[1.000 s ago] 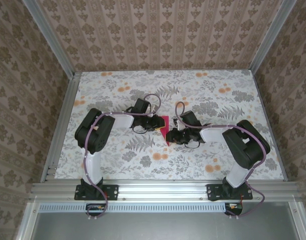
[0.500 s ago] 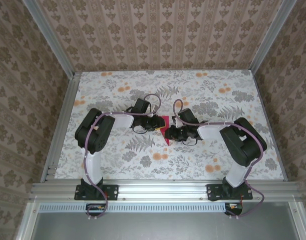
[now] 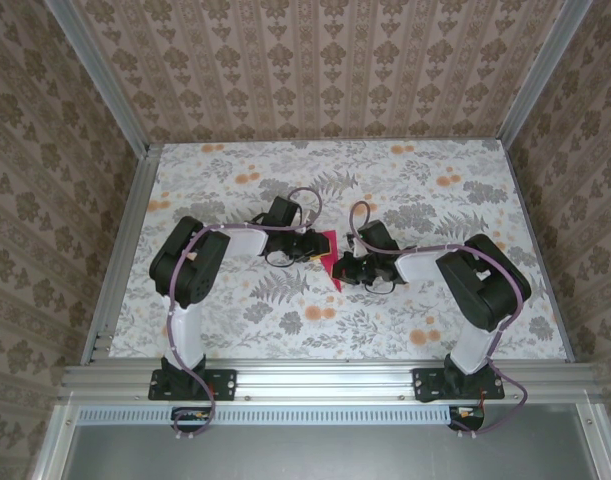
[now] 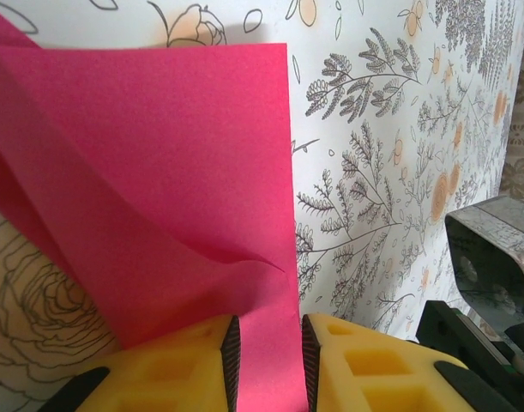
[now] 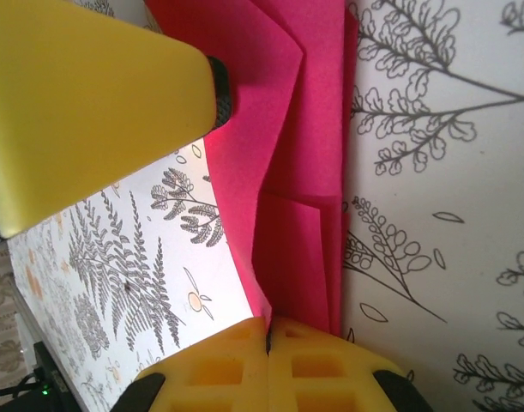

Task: Fold a paper plane with a square sheet of paper (pick it up from the middle)
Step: Fold the wing for the fifth time at the center of the table.

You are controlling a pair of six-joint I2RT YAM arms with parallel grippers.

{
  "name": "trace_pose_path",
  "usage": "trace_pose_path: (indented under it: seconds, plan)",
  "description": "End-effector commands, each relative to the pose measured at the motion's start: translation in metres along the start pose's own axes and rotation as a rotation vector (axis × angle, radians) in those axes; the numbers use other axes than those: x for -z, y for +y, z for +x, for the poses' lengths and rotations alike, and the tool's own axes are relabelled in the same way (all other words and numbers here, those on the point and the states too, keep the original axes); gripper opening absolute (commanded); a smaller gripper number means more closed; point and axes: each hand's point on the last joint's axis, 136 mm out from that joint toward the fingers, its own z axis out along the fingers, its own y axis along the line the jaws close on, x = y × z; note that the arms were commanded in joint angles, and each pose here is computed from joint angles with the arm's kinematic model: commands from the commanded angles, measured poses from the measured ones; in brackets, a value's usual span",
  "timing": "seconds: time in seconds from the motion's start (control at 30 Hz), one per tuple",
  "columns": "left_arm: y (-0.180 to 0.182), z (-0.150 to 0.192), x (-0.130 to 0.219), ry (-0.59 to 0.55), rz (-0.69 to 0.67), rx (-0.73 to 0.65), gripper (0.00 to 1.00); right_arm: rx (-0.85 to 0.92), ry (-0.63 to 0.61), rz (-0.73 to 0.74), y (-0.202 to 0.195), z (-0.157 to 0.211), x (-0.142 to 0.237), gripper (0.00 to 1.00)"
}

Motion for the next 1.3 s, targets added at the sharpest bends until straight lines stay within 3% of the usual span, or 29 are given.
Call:
trace_pose_path:
  seconds: [0.0, 0.27, 0.53, 1.27]
  plan:
    - [-0.02, -0.01, 0.013, -0.035, 0.031, -0.068, 0.3, -0.073, 0.009, 0.005, -0.013, 0.007, 0.0, 0.02]
    - [-0.026, -0.013, 0.029, -0.096, 0.068, -0.117, 0.33, -0.128, -0.007, -0.137, -0.002, 0.002, 0.004, 0.0]
    - [-0.025, -0.005, 0.022, -0.065, 0.086, -0.127, 0.33, -0.176, -0.005, -0.252, 0.01, 0.0, 0.01, 0.0]
    - [-0.012, -0.009, -0.005, -0.012, 0.034, -0.112, 0.31, -0.247, -0.008, -0.249, -0.005, 0.005, 0.012, 0.0]
